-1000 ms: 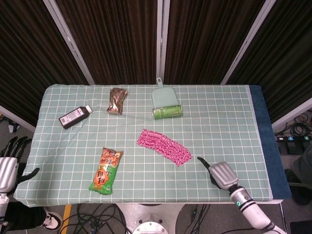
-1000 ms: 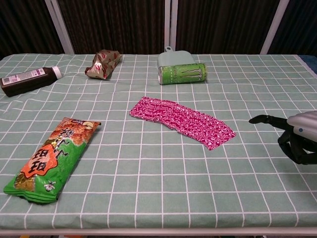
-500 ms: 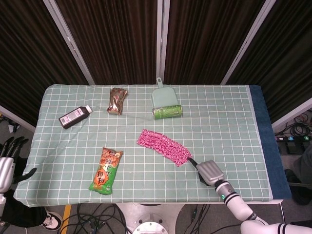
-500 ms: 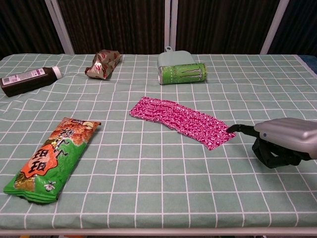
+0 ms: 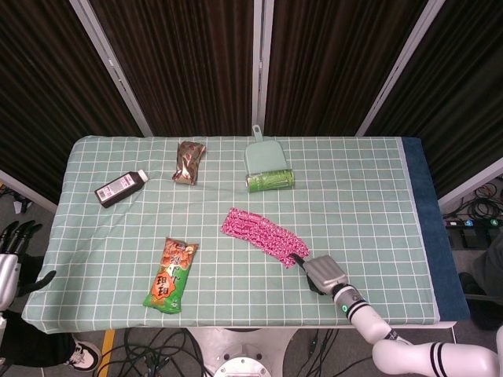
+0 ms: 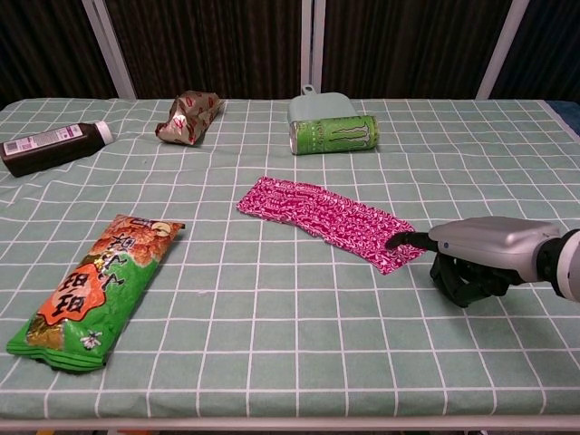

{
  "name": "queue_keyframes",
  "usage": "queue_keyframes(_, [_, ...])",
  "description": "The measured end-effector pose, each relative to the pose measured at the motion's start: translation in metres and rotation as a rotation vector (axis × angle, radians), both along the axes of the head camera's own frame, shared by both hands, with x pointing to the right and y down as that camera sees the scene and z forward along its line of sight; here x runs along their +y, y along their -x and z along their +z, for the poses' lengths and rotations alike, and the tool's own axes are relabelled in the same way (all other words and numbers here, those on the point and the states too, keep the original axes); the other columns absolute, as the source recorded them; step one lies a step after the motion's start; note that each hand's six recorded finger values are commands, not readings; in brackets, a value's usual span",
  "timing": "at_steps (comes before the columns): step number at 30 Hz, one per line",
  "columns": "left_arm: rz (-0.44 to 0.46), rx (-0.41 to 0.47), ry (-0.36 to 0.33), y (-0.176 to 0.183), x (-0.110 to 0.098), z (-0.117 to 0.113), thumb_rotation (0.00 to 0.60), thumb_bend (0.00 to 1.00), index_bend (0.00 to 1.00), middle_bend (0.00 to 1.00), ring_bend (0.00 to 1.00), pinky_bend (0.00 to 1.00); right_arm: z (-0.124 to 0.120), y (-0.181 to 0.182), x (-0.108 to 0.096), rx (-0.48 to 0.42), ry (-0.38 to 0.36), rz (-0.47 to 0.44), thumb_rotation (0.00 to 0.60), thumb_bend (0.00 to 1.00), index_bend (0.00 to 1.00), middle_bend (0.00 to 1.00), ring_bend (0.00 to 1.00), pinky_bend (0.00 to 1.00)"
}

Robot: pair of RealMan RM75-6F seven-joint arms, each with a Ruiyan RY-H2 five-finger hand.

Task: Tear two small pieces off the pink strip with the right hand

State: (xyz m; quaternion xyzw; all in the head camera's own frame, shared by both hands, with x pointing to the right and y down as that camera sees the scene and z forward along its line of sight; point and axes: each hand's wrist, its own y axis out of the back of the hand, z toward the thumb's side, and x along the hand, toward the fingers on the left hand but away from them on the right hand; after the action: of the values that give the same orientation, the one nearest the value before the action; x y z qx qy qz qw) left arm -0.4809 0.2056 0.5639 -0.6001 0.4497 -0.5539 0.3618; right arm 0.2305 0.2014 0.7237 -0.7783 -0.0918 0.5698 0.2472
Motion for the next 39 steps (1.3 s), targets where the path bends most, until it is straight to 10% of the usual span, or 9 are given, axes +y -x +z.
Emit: queue_keyframes(39, [0.011,-0.005,0.010,-0.006,-0.002,0.002,0.600,0.15,0.14,0.11,0.04,0.27,0.001,-0.074,-0.005,0.169,0.033,0.111,0.600,1.00,0.07,0.91,0.88,0.78])
